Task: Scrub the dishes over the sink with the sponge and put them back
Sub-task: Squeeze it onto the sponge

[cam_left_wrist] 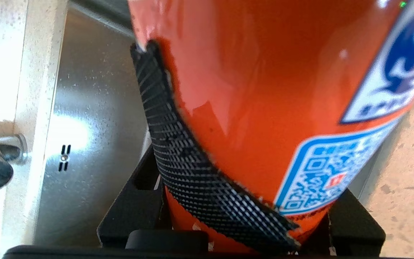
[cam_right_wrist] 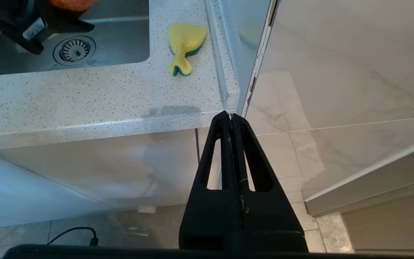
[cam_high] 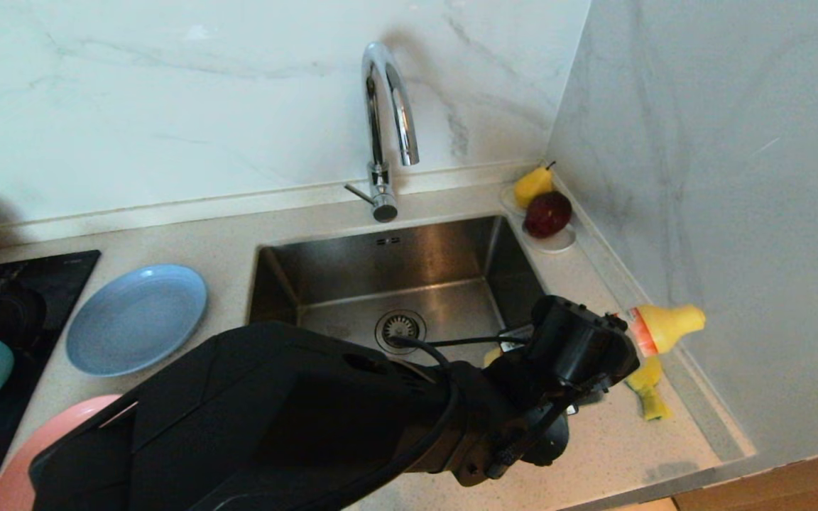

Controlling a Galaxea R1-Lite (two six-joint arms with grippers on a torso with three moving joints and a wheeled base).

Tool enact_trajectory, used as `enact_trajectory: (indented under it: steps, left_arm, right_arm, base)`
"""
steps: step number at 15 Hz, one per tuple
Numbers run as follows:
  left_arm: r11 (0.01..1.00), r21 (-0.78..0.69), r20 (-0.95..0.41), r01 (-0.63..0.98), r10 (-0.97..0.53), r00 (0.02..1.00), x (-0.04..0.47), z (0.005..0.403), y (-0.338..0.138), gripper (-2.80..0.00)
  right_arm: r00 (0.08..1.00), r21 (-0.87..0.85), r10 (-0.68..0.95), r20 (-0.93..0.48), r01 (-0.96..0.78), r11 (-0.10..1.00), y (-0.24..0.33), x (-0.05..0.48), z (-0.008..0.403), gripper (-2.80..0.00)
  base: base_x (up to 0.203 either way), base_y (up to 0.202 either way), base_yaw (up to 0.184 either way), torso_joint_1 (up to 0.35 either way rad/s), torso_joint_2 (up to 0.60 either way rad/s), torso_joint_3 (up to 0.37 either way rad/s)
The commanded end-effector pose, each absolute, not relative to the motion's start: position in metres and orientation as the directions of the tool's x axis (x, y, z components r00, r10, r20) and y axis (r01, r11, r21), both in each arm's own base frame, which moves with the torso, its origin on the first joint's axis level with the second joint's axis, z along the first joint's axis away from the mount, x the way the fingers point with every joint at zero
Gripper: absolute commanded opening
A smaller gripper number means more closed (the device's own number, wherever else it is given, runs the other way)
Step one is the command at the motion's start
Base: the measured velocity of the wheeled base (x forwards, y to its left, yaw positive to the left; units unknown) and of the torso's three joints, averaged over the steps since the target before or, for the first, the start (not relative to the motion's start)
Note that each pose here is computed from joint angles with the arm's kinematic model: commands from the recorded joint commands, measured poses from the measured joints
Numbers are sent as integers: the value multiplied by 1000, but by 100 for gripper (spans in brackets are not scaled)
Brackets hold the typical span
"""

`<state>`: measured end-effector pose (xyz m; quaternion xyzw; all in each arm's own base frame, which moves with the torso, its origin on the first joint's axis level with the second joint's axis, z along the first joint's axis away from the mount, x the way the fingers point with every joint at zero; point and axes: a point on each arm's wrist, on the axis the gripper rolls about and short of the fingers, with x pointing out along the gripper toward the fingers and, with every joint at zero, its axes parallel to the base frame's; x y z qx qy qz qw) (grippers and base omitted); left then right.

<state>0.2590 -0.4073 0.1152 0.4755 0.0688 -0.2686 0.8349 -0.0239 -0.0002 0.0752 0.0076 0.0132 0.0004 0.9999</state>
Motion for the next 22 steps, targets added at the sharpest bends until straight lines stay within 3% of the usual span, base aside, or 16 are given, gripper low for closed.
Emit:
enact_trajectory:
  steps: [1,22]
  left_arm:
    - [375,773,-377,511,-375,847,260,111,-408,-280]
    - [217,868,-385,448,-278,880,262,82,-415,-280]
  right_arm:
    - [1000,15,2,-25,-1,1000,0,-24,75,-280]
    - [1000,15,2,-25,-1,1000,0,-24,75,-280]
  base:
    - [0,0,0,0,0,0]
    - [0,0,0,0,0,0]
